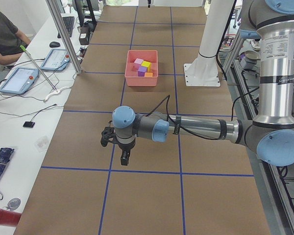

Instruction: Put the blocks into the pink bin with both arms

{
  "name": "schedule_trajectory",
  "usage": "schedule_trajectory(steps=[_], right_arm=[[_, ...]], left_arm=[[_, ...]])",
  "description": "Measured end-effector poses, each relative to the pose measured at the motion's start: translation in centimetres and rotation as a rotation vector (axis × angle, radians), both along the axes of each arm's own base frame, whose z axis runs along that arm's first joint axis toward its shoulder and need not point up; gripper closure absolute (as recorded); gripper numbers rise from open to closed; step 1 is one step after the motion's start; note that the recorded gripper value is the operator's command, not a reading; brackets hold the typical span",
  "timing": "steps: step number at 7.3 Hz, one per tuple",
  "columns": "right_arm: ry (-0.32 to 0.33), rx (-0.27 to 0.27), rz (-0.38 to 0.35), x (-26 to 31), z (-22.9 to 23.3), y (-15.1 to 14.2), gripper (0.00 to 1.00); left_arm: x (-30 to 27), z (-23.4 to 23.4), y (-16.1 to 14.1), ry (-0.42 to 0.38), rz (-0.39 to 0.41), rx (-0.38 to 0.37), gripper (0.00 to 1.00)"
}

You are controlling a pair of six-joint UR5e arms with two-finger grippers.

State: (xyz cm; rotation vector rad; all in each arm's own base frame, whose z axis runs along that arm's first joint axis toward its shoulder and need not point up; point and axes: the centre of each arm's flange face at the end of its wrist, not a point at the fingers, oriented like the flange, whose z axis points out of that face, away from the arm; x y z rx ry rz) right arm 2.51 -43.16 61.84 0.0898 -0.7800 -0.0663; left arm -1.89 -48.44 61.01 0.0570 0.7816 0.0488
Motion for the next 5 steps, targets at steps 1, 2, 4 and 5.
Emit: schedule_trajectory(steps=[1, 2, 4, 5], right_arm=[[-0.024, -0.007, 0.000, -0.2, -0.3, -0.2, 0.00], [-0.045, -0.010, 0.001, -0.4, -0.6, -0.4, 0.00], [-0.062, -0.012, 0.012, -0.5, -1.4, -1.1, 0.00], [-0.065, -0.013, 0.023, -0.6, -1.9, -1.5, 0.00]], left_arm=[[-0.1, -0.1, -0.2, -0.002, -0.001, -0.031, 0.00], [-0.1, -0.2, -0.2, 0.002, -0.002, -0.053, 0.00], [0.0, -0.6, 0.0, 0.029, -0.001, -0.068, 0.00], [-0.1, -1.3, 0.2, 0.036, -0.001, -0.056, 0.00]])
